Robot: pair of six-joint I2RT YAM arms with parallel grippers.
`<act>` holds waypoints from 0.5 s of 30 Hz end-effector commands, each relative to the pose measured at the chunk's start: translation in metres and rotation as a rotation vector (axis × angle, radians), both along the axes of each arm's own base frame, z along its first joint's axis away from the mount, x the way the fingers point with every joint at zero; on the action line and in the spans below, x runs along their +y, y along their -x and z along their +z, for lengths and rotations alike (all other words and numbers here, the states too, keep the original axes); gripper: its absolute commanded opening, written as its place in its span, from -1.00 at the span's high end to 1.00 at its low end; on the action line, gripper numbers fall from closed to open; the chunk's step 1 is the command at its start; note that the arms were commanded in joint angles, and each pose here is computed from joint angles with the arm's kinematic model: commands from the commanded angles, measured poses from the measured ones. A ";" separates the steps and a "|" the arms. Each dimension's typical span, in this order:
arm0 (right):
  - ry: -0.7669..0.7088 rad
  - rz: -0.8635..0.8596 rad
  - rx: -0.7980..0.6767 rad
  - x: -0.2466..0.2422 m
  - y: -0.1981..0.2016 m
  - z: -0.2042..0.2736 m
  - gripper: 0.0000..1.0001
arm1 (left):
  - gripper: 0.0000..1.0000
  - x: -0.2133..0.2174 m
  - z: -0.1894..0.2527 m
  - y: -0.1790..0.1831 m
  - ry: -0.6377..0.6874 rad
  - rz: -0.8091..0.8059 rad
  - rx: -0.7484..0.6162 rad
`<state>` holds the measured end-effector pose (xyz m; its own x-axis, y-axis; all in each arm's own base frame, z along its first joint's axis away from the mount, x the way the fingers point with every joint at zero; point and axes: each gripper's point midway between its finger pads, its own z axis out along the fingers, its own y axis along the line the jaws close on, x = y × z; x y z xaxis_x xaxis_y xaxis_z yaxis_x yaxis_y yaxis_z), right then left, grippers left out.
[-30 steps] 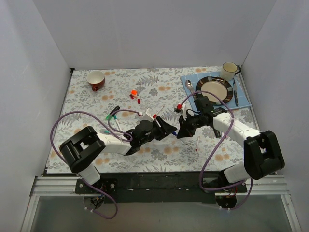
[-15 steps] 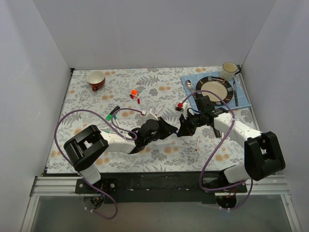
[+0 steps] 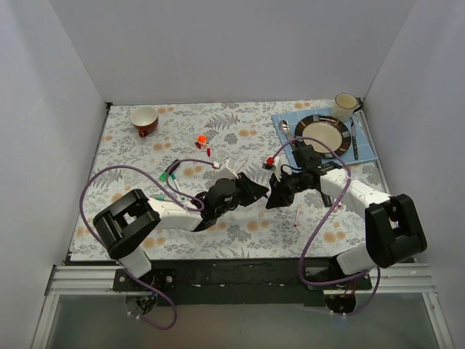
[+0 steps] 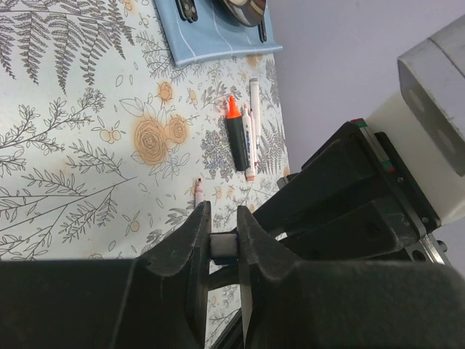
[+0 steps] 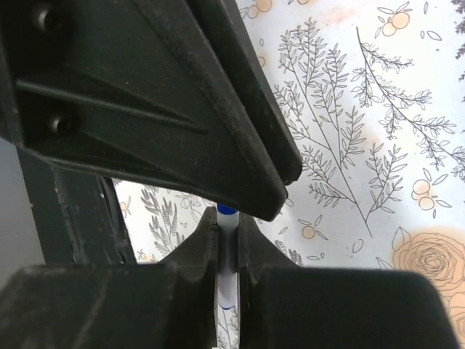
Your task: Open the pen caps
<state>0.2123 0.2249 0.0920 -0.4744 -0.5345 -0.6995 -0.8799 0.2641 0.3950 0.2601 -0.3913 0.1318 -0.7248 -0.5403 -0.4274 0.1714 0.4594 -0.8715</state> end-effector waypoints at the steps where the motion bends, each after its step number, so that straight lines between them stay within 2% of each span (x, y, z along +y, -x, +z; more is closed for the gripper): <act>1: -0.034 0.032 0.013 0.005 0.005 0.008 0.97 | 1.00 0.012 0.036 -0.013 0.055 0.037 -0.081; 3: -0.042 0.046 0.004 0.004 0.006 0.010 0.97 | 1.00 0.030 0.040 -0.026 0.046 0.086 -0.079; 4: -0.039 0.049 0.006 0.004 0.008 0.011 0.97 | 1.00 0.055 0.055 -0.049 0.068 0.152 -0.099; 6: -0.036 0.048 -0.012 0.002 0.007 0.012 0.97 | 1.00 0.080 0.063 -0.069 0.050 0.183 -0.105; 7: -0.032 0.047 -0.012 0.002 0.007 0.012 0.97 | 1.00 0.108 0.084 -0.095 0.058 0.258 -0.146; 9: -0.026 0.051 -0.020 0.001 0.007 0.012 0.97 | 1.00 0.132 0.091 -0.113 0.015 0.290 -0.157; 10: -0.025 0.053 -0.023 0.000 0.007 0.012 0.97 | 1.00 0.155 0.111 -0.134 0.028 0.342 -0.185; 15: -0.029 0.058 -0.044 -0.001 0.008 0.016 0.97 | 1.00 0.196 0.139 -0.165 -0.012 0.384 -0.218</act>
